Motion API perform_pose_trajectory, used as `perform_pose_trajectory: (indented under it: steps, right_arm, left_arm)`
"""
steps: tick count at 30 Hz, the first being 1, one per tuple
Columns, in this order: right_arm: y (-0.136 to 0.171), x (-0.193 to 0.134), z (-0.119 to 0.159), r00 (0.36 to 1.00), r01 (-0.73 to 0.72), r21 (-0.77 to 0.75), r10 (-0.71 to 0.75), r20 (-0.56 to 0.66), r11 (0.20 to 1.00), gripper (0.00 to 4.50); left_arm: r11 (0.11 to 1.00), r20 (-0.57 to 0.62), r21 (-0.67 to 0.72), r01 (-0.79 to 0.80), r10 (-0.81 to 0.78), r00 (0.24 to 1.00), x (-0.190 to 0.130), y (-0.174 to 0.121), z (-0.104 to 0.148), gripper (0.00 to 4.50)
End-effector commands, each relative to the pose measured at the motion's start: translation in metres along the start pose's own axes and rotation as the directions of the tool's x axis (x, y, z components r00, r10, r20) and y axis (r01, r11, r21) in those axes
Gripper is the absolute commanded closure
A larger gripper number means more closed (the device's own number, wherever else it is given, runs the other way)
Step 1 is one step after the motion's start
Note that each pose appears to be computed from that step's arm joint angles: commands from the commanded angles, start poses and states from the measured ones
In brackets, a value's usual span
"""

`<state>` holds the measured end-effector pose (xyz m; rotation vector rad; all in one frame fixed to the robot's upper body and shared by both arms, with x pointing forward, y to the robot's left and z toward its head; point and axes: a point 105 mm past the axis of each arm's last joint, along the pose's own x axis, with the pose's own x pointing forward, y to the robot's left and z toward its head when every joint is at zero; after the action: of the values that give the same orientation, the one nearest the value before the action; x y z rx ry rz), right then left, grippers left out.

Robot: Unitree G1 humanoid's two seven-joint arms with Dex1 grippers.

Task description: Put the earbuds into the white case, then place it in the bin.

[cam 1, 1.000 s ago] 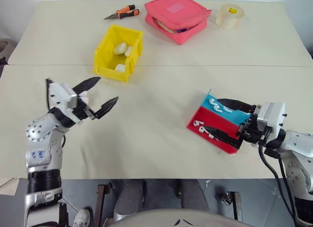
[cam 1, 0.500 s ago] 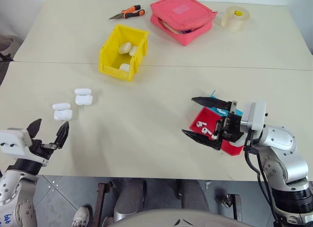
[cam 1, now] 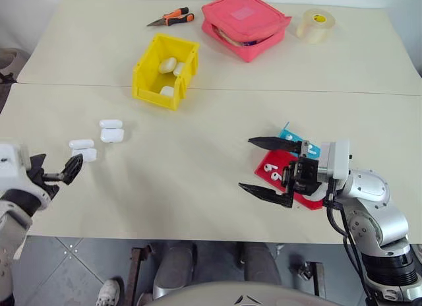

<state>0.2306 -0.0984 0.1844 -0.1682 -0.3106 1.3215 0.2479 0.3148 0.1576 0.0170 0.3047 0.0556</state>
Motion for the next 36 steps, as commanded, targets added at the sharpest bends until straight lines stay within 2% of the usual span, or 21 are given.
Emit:
perform_pose_trajectory:
  steps: [1,6,18,29,32,36]
  right_arm:
    - [0.004,0.003,0.006,1.000,-0.021,-0.016,0.021,0.018,1.000,0.00]
    - [0.003,0.003,0.007,1.000,-0.017,-0.021,0.017,0.019,1.000,0.00]
    - [0.001,0.004,0.010,1.000,0.021,-0.037,-0.020,0.018,0.999,0.00]
    - [-0.002,0.006,0.010,0.999,0.048,-0.041,-0.047,0.022,0.998,0.00]
    - [-0.002,0.006,0.010,0.998,0.052,-0.045,-0.051,0.023,0.998,0.00]
    - [-0.004,0.005,0.010,0.998,0.059,-0.047,-0.058,0.019,0.997,0.00]
  left_arm:
    - [0.997,-0.105,0.023,-0.076,0.078,0.991,0.005,0.005,0.001,0.06]
    - [0.994,-0.168,0.001,-0.106,0.105,0.980,0.020,0.004,0.007,0.06]
    - [0.992,-0.371,0.000,-0.127,0.118,0.921,0.035,0.001,-0.022,0.06]
    - [0.995,-0.379,-0.012,-0.098,0.086,0.921,0.042,-0.002,-0.027,0.06]
    - [0.995,-0.394,0.002,-0.104,0.096,0.914,0.042,0.000,-0.029,0.65]
    - [0.995,-0.398,0.022,-0.100,0.100,0.912,0.037,0.003,-0.032,1.70]
